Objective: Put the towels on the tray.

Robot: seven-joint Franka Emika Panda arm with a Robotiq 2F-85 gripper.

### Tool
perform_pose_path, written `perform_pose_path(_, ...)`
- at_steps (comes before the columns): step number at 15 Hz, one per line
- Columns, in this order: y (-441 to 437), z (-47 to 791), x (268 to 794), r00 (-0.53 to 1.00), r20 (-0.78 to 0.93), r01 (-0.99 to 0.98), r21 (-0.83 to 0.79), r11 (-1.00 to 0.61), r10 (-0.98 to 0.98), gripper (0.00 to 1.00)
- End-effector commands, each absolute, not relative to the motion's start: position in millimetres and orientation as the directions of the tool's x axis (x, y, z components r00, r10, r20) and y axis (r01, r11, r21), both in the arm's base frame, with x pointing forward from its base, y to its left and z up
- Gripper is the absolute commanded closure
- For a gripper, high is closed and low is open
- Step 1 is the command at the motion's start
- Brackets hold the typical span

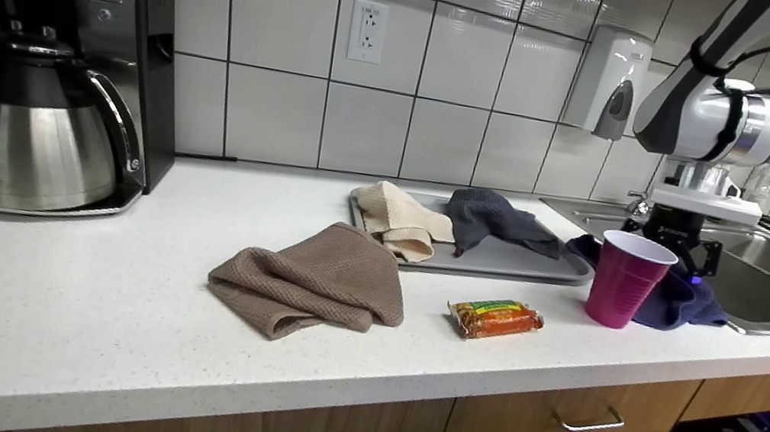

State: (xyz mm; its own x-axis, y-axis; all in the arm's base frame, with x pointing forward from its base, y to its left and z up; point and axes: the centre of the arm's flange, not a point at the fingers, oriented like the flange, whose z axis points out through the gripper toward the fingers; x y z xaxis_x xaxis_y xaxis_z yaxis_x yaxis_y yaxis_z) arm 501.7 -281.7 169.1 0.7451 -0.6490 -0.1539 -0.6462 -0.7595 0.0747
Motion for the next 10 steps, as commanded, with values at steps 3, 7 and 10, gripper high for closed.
perform_pose_path(3,-278,176,505,0.745,-0.157,-0.649,0.054,-0.759,-0.649,0.34)
perform_pose_path(7,-271,190,508,0.761,-0.135,-0.636,0.040,-0.771,-0.635,0.64)
perform_pose_path(10,-264,207,511,0.775,-0.106,-0.623,0.028,-0.781,-0.623,0.88)
